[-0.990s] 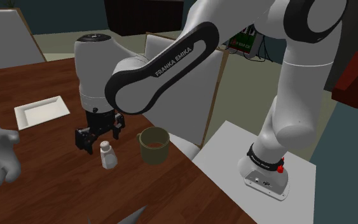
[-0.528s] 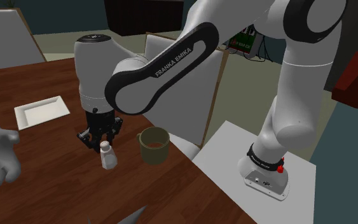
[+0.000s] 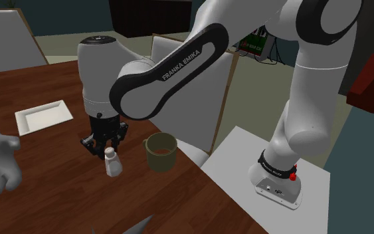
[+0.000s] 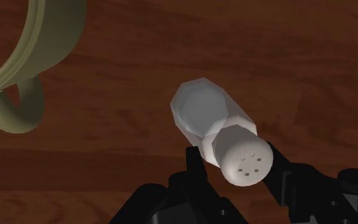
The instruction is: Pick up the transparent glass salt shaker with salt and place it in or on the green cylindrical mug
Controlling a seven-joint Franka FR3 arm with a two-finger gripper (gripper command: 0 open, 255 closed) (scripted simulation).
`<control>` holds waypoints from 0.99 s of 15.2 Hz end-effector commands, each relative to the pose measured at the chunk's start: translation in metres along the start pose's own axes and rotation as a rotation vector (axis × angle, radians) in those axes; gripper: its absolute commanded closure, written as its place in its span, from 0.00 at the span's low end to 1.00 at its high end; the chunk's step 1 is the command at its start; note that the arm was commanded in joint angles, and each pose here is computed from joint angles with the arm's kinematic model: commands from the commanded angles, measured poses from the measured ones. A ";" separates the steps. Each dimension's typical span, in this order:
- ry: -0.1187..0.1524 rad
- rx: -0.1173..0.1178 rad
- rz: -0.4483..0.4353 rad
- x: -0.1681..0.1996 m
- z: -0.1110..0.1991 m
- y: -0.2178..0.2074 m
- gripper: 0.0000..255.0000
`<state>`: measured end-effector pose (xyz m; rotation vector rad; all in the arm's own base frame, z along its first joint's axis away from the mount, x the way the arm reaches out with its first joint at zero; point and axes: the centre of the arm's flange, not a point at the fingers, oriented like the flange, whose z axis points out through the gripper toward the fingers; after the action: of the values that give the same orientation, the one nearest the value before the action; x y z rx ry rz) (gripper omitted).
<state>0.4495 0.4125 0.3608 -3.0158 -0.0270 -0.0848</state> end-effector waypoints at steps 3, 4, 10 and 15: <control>-0.001 -0.001 0.000 0.001 -0.015 -0.002 1.00; -0.001 -0.001 0.000 0.001 -0.020 -0.002 1.00; -0.001 -0.001 0.000 0.003 -0.052 -0.006 1.00; -0.001 -0.001 0.000 0.004 -0.078 -0.010 1.00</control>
<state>0.4489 0.4129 0.4349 -3.0164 -0.0269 -0.0834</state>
